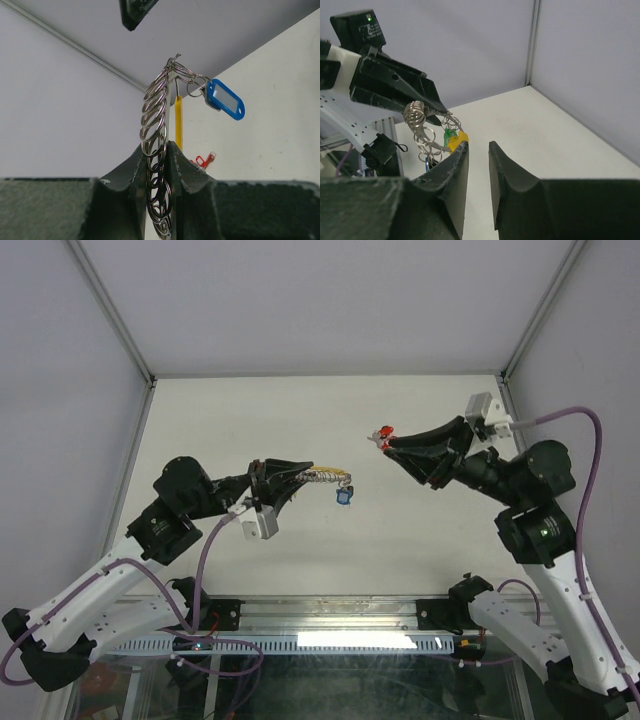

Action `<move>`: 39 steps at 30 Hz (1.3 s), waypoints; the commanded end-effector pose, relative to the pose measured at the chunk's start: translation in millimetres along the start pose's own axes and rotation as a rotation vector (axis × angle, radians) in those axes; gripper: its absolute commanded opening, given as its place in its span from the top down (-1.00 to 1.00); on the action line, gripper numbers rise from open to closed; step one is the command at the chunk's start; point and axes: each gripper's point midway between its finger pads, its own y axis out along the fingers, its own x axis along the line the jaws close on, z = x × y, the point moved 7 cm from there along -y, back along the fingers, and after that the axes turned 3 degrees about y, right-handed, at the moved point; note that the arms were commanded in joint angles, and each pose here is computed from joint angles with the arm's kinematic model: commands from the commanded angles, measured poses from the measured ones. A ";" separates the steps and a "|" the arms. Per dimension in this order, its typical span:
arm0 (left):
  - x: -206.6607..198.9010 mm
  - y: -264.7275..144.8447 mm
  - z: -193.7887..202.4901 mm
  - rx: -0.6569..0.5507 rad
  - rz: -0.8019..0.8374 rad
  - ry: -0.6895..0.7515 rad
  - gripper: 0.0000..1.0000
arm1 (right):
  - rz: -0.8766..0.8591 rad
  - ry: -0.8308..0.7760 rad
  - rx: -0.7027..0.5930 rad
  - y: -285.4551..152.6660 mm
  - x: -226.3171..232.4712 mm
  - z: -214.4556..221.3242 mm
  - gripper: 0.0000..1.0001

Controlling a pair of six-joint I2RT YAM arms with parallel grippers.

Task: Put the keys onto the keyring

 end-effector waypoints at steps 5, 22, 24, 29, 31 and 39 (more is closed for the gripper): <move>6.3 -1.3 -12.9 -0.087 0.035 0.277 1.00 | -0.080 0.232 0.132 17.7 3.8 -11.1 0.53; 10.6 3.8 -17.6 -0.118 0.066 0.337 1.00 | -0.177 0.252 0.210 43.8 20.7 19.2 0.55; 10.7 3.7 -18.2 -0.121 0.066 0.337 1.00 | -0.157 0.243 0.220 45.6 18.6 23.1 0.55; 11.6 2.6 -19.8 -0.122 0.062 0.335 1.00 | -0.135 0.230 0.238 47.1 15.3 31.4 0.58; 12.0 2.8 -19.7 -0.120 0.060 0.332 1.00 | -0.137 0.219 0.257 46.5 15.0 36.3 0.58; 14.8 2.6 -21.0 -0.114 0.050 0.318 1.00 | -0.212 0.204 0.296 41.1 23.3 47.4 0.54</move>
